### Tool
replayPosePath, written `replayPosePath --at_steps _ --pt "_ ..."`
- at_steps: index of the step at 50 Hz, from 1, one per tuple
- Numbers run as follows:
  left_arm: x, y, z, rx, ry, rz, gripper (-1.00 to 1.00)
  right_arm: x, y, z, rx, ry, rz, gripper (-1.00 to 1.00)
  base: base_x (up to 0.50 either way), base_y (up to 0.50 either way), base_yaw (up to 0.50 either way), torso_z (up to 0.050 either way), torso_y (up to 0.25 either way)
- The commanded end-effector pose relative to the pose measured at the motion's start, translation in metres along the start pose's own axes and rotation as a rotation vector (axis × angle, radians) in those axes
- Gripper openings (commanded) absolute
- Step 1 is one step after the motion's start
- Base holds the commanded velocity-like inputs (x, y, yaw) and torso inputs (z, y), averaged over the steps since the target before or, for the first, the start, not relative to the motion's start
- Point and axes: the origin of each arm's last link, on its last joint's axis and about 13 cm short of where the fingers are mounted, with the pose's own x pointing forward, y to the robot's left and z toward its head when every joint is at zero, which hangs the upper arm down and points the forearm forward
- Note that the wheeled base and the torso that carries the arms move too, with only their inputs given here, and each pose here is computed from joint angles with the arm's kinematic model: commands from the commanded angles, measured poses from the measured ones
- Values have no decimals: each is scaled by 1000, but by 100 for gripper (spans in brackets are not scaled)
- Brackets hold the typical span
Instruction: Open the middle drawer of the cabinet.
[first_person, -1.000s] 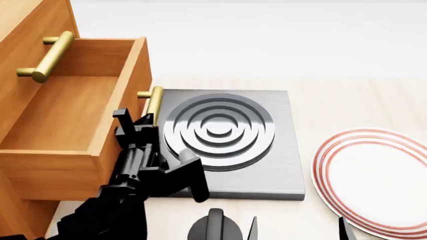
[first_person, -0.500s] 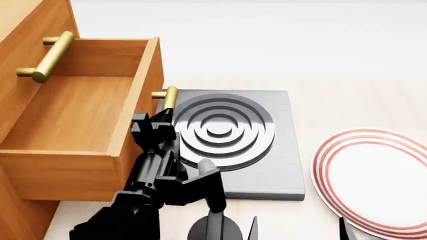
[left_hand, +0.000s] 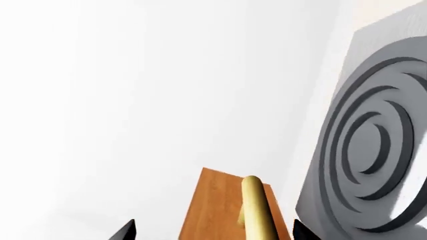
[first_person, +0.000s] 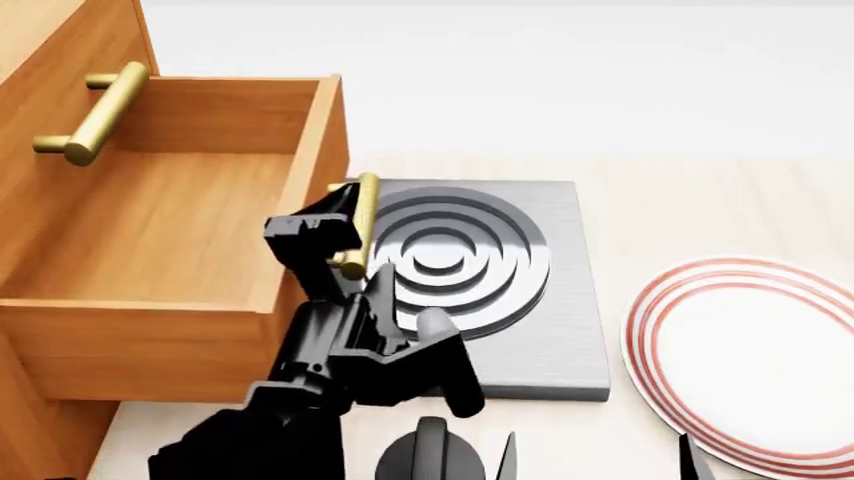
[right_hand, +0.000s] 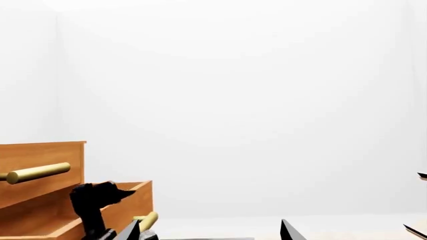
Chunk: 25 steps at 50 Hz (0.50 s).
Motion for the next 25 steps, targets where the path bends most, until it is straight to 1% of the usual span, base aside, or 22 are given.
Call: replayPosePath --at_steps 1,8,15,20,22,23,25 --pt "15 25 16 -41 -92 193 100 0 0 0 1 1 0 100 0 0 0 0 0" --pt "17 27 18 -61 -117 211 100 0 0 0 0 1 0 100 0 0 0 1 3" --pt "16 24 16 -46 -114 214 100 0 0 0 1 0 -1 100 0 0 0 0 0" --pt "18 27 16 -59 -107 227 100 0 0 0 0 1 -1 100 0 0 0 0 0" --pt "20 30 16 -72 -104 239 100 0 0 0 0 1 -1 100 0 0 0 0 0" --pt "21 33 18 -107 -95 244 100 0 0 0 0 1 -1 100 0 0 0 0 0" --pt "23 37 19 -118 -98 250 100 0 0 0 -1 1 -1 100 0 0 0 0 0"
